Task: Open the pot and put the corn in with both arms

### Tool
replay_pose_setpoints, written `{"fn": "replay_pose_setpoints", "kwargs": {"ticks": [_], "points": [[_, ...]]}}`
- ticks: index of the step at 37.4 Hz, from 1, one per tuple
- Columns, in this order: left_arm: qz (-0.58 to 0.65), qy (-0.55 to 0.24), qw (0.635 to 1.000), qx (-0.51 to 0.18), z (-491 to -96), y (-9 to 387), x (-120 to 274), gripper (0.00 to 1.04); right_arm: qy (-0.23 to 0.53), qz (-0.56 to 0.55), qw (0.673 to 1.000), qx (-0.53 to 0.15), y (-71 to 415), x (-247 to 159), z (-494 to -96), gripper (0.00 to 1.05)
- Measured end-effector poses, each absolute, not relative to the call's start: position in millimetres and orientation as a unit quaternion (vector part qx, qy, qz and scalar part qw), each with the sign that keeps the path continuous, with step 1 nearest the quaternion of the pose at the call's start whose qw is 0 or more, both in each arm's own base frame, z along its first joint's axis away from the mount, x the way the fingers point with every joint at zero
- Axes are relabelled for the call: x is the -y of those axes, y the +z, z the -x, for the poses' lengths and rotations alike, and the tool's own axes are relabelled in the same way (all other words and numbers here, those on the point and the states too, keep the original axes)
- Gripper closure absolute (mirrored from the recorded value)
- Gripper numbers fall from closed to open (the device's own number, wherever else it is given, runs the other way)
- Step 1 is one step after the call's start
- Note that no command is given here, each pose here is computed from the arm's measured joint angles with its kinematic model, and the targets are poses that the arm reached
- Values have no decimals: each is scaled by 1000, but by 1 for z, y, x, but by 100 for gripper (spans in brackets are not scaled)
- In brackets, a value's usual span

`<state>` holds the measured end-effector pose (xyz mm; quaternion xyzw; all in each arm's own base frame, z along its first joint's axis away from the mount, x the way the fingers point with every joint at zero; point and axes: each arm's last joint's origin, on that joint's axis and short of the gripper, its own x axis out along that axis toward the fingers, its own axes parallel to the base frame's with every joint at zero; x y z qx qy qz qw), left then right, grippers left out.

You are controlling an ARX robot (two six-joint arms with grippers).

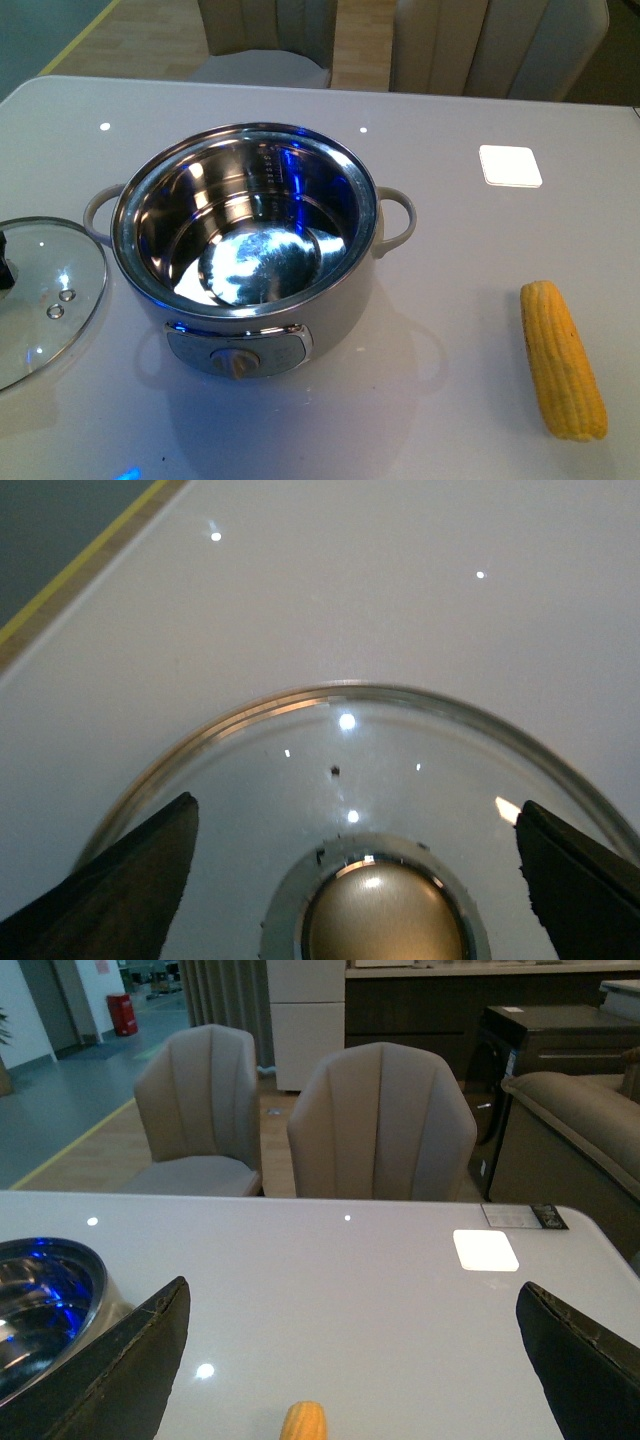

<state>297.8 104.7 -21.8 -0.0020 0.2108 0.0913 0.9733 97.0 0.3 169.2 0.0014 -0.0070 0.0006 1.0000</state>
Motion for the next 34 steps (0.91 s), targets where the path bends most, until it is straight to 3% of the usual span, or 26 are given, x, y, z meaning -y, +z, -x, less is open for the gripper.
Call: {"fn": "replay_pose_setpoints", "kwargs": {"ticks": [12, 19, 27, 31, 34], "points": [[14, 89, 984, -151, -287, 74, -100, 7, 1, -1, 1000, 7, 169, 0, -97, 9], [45, 45, 992, -110, -258, 143, -65, 7, 1, -1, 1000, 7, 169, 0, -97, 9], [57, 15, 995, -80, -217, 188, -35, 7, 1, -1, 1000, 7, 169, 0, -97, 9], [20, 5, 1000, -15, -190, 192, -23, 27, 1, -1, 1000, 7, 169, 0, -97, 9], [13, 4, 1000, -15, -172, 186, -16, 41, 1, -1, 1000, 7, 169, 0, -97, 9]]}}
